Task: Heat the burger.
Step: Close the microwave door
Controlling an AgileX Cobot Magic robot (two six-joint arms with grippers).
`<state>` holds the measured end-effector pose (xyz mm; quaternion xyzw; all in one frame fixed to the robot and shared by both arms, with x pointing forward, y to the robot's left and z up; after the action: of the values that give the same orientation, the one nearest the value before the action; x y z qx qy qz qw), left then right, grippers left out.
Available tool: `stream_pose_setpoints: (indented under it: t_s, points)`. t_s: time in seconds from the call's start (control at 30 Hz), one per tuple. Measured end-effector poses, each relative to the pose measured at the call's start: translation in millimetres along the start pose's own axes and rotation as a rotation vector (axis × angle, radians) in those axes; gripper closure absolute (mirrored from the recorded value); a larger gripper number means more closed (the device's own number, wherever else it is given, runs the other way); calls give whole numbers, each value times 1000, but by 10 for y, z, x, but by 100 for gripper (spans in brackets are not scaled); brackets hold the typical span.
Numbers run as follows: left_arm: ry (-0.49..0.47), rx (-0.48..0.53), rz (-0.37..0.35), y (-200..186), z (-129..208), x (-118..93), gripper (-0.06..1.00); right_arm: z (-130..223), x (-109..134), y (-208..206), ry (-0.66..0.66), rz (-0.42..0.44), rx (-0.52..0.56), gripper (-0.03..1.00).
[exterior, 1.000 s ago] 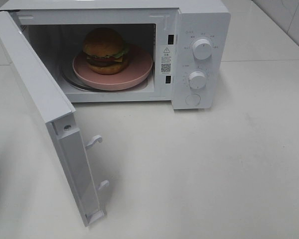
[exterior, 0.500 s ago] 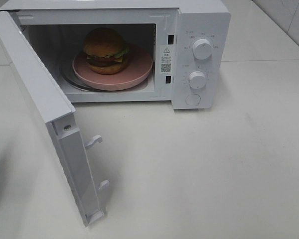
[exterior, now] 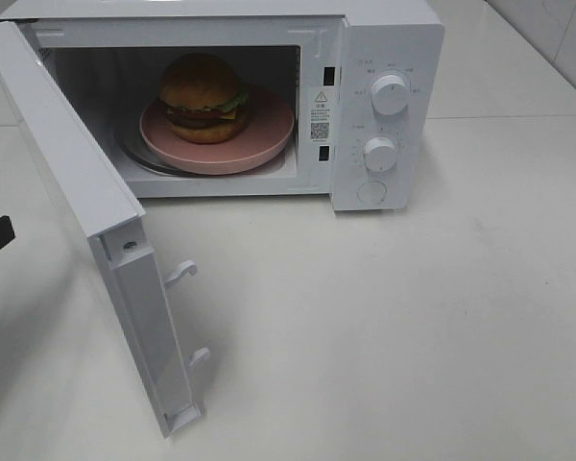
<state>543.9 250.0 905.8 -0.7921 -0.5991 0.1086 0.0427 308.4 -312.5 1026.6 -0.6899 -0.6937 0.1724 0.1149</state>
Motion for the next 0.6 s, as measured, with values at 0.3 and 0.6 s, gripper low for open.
stream_pose_setpoints:
  t_s: [0.3,0.6]
  points:
    - [-7,6,64,176,61,-194,94,0,0,0,0,0,0,24]
    - [-16,-7,74,320,14,-383,94,0,0,0,0,0,0,24]
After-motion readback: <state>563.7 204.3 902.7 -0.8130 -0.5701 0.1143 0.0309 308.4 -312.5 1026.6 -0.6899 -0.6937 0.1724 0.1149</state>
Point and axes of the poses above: a point on each arm's last joint axis where the gripper is mounted, y pointing out along that axis toward the gripper, x along the wrist's bending axis when the last joint is at zero, z = x × y, the point moved 8 cm from there along y, pointing out along that axis toward the gripper, and after that the axes turned 4 degrees about -y, right-handed, at the moved point
